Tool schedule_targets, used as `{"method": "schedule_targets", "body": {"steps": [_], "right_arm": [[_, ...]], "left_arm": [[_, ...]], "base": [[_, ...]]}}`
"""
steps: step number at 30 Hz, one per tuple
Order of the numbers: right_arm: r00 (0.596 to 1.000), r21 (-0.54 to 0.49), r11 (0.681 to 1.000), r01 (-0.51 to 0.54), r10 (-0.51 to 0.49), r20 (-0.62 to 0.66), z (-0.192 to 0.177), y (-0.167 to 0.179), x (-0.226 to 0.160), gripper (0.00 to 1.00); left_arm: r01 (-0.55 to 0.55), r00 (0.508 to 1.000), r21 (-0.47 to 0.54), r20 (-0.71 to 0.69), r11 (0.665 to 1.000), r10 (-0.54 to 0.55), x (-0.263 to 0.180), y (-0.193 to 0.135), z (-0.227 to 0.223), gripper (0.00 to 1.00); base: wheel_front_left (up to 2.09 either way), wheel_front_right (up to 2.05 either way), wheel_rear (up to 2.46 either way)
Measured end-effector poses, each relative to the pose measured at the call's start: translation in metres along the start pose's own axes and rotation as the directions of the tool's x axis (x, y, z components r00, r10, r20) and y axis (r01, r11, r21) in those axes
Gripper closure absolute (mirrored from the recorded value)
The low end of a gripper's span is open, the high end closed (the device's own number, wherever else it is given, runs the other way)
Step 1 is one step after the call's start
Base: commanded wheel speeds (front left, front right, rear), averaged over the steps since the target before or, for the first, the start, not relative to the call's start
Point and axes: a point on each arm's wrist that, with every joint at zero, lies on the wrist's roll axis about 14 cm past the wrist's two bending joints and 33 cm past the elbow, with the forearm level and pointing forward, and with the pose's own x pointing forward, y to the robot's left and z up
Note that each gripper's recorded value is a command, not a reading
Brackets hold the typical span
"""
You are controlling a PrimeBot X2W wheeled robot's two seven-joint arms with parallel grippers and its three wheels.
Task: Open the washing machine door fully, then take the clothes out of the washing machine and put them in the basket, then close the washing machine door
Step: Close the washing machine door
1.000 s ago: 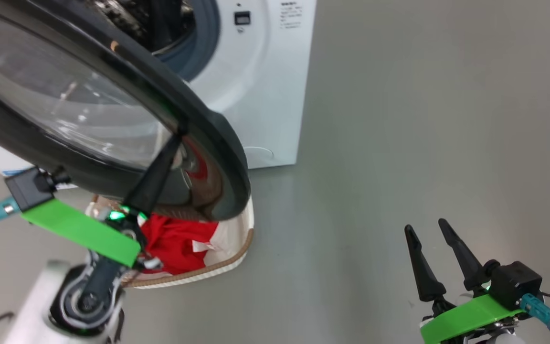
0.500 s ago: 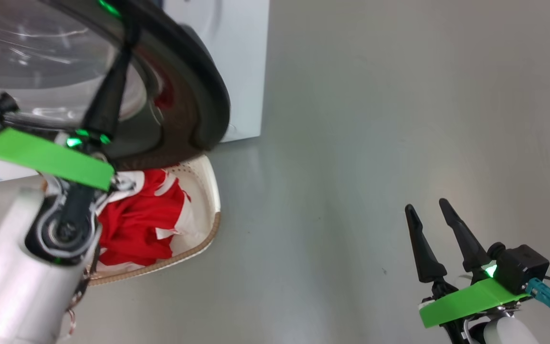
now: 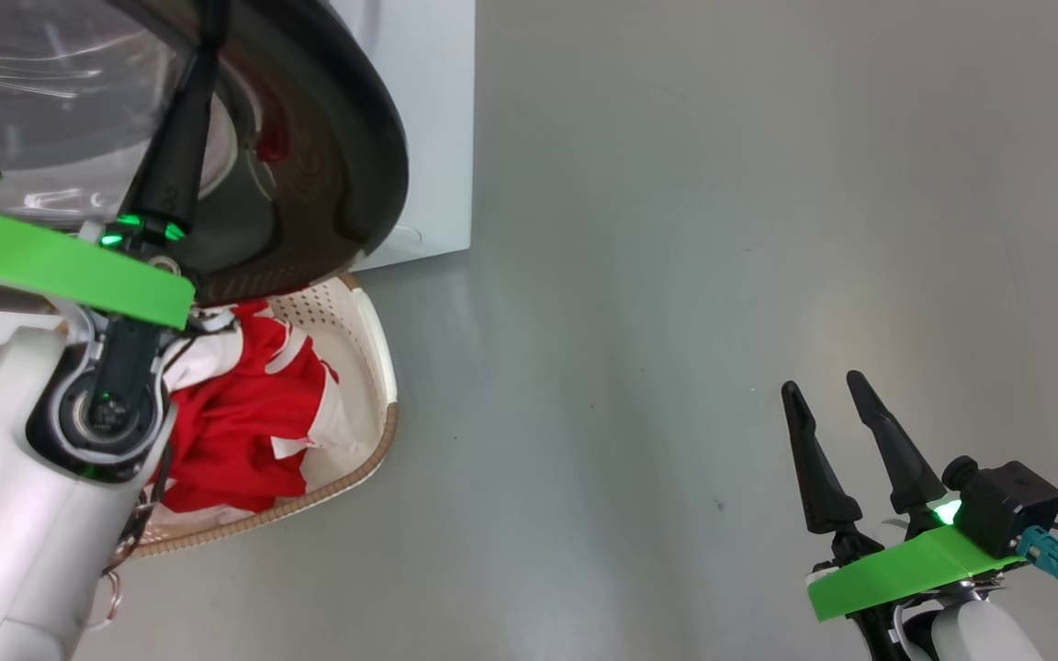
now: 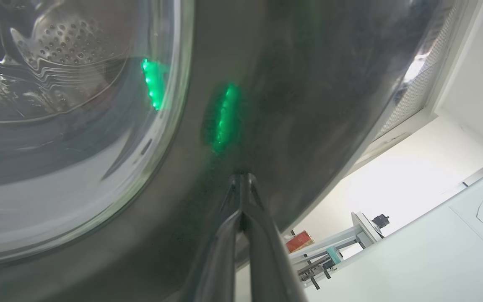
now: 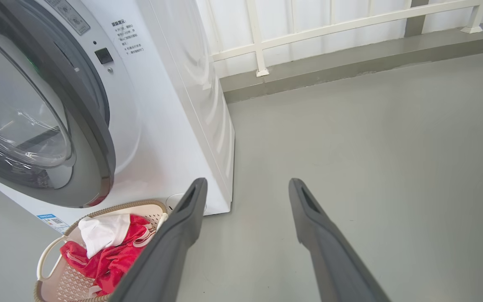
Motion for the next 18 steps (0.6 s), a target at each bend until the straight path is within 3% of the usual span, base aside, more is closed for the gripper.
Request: {"method": "schedule_targets", "body": {"steps": [5,18], "right_arm": [[1.000,0.003,1.000,-0.018,0.018,0.010,0.003,0.006,0.001,0.00],[0.996,-0.028,0.996,-0.083,0.084,0.031,0.011,0.025,-0.003,0.00]], "left_arm": [[-0.022,1.000,0.019,0.003,1.000,0.022,-0.013,0.003,0.001,1.00],[-0.198,0.980,0.032,-0.017,0.980,0.199,-0.093,0.039,-0.015,1.00]], "base": [[0.00,0.00,0.00],[0.00,0.00,0.00]]}}
